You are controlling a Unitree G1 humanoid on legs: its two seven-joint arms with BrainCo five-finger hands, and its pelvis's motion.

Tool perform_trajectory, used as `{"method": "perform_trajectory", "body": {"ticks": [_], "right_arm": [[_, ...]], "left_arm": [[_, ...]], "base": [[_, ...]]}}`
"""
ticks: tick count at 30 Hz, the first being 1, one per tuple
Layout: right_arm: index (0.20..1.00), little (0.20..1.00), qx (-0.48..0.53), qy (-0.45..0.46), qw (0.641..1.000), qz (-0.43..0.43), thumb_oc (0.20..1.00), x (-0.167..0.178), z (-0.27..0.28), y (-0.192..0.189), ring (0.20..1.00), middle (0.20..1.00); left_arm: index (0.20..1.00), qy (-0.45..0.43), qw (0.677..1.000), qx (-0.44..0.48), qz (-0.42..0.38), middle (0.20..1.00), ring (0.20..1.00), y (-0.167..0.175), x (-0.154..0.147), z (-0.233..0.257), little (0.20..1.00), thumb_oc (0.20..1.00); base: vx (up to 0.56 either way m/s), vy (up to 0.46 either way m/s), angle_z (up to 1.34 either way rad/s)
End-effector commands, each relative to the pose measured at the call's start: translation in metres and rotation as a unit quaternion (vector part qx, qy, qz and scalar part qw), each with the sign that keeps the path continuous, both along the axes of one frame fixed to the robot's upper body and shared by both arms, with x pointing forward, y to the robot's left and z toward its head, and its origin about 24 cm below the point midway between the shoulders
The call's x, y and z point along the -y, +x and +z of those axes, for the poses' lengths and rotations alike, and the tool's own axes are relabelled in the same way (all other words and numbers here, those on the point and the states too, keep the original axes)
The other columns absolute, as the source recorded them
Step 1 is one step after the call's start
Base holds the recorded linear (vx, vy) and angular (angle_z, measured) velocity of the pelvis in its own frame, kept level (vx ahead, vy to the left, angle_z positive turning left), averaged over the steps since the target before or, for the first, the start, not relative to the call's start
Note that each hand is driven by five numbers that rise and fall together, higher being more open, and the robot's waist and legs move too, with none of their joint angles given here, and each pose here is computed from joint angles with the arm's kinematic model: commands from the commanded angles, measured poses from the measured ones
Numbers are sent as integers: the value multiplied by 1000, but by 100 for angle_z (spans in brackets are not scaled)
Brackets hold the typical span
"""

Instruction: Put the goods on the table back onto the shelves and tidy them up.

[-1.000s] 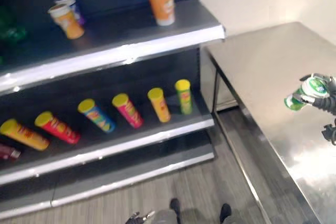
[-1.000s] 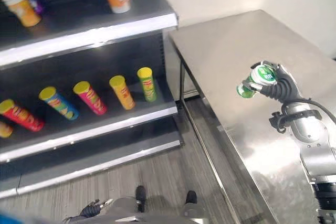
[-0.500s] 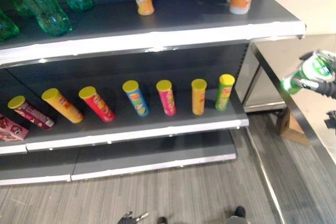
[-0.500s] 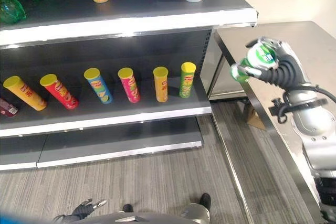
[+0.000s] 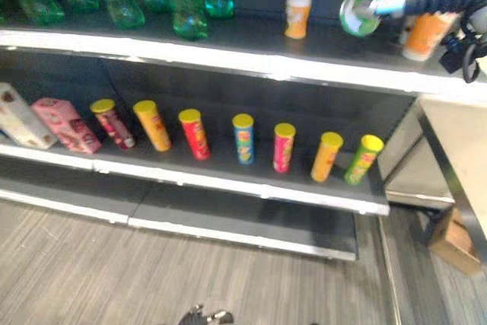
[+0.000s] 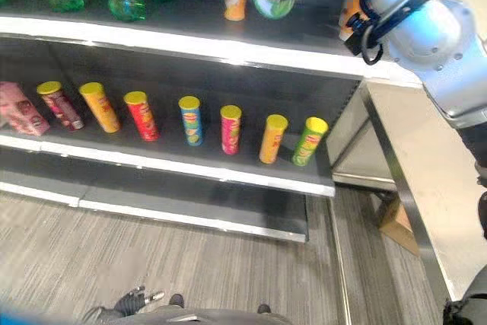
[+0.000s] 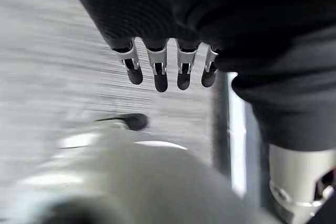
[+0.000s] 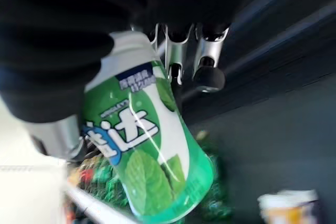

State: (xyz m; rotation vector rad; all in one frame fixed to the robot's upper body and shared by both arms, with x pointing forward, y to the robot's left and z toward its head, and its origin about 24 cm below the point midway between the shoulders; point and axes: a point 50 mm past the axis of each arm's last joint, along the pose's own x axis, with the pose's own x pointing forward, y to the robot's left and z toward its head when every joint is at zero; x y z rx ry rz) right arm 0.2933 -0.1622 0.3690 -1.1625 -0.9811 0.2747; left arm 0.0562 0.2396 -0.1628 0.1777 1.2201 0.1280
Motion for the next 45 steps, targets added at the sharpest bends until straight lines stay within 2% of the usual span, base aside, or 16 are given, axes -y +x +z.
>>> {"method": "perform_trajectory", "body": {"ticks": [1,6,10,16,23,34,45], "right_arm": [[200,200,-30,48,997,-51,200,25,-6,17,200,200],[200,200,-74,71,990,-99,200,33,-12,47,200,200],[200,200,-135,120,967,-179,200,57,-31,80,200,200],[200,200,-170,154,945,-233,200,75,-47,95,200,200],[200,200,-185,183,929,-263,200,85,-56,102,200,200],[200,200,-197,174,921,-289,200,85,-66,108,200,200],[200,200,-190,118,922,-315,200,85,-64,109,200,200]], "left_arm": [[1000,34,999,16,15,1000,1000,15,-25,8,1000,1000],[1000,33,999,13,16,1000,1000,14,-22,7,1000,1000],[1000,31,999,5,19,1000,1000,8,-21,5,1000,1000],[1000,27,999,-1,18,1000,1000,4,-18,4,1000,1000],[1000,28,999,7,14,1000,1000,9,-17,5,1000,1000],[1000,28,1000,4,7,1000,1000,10,-16,4,1000,1000],[1000,28,1000,11,1,1000,1000,13,-15,5,1000,1000]], "base": [[85,-117,53],[61,-96,41],[57,-88,28],[32,-46,18],[13,-28,11],[2,-4,5],[5,7,6]]}}
